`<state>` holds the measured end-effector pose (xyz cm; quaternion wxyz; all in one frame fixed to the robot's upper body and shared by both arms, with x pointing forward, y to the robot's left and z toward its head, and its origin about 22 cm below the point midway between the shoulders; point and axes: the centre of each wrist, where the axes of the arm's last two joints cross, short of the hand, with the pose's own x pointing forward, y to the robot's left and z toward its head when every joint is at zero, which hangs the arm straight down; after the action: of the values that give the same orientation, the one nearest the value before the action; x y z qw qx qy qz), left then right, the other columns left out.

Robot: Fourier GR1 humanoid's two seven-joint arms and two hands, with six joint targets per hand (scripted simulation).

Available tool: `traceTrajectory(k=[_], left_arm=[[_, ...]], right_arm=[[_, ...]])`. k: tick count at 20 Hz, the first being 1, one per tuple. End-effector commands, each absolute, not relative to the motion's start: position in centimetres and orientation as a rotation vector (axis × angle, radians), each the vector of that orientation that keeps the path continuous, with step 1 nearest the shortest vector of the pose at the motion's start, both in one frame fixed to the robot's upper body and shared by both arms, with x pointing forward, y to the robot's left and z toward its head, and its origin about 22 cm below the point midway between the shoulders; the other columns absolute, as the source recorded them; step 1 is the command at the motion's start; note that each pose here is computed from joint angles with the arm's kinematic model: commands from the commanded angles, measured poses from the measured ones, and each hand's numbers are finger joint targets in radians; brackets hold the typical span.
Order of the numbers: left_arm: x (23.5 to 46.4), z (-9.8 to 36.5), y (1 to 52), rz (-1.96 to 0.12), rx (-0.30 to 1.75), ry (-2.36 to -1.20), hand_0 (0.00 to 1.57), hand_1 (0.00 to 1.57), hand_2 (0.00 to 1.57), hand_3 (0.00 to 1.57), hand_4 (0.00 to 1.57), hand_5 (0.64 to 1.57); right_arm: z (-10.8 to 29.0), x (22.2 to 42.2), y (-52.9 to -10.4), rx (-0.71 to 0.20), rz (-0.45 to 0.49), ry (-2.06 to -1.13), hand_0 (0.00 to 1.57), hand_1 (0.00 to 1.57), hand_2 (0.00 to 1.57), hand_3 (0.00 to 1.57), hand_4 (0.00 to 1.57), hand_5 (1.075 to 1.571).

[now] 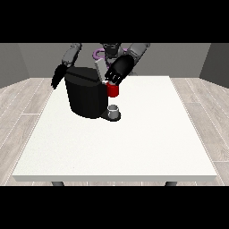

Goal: Insert the coffee pod into the coffee machine and close the lid

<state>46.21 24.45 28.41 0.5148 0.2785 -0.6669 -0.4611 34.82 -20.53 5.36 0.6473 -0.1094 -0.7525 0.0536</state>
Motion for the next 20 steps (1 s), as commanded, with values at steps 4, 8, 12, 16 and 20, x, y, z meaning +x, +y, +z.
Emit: traceTrajectory(k=[4,8,12,16,20], left_arm=[[46.2,27.6,22.8,-1.197,0.777,-1.588,1.21,1.21,1.23,1.13,0.0,1.571],[46.1,26.1,24.5,-1.221,0.853,-1.606,1.17,1.17,1.19,1.07,0.0,1.571],[46.1,27.0,25.0,-1.218,0.843,-1.587,1.14,1.14,1.15,1.0,0.0,1.571],[46.3,26.9,24.9,-1.148,0.836,-1.639,1.11,1.11,1.13,0.97,0.0,1.571],[46.2,29.8,24.4,-1.101,0.797,-1.677,1.21,1.21,1.18,0.96,0.0,1.571]], right_arm=[[6.1,35.6,-21.3,-0.259,0.071,-1.719,0.0,0.0,0.0,0.0,0.0,1.571],[5.8,34.7,-20.5,-0.257,0.126,-1.725,0.0,0.0,0.0,0.0,0.0,1.571],[5.3,34.9,-21.7,-0.28,0.106,-1.728,0.0,0.0,0.0,0.0,0.0,1.571],[7.3,35.4,-21.2,-0.259,0.106,-1.732,0.0,0.0,0.0,0.0,0.06,1.571],[5.7,34.9,-21.4,-0.259,0.162,-1.711,0.0,0.0,0.0,0.0,0.14,1.571]])
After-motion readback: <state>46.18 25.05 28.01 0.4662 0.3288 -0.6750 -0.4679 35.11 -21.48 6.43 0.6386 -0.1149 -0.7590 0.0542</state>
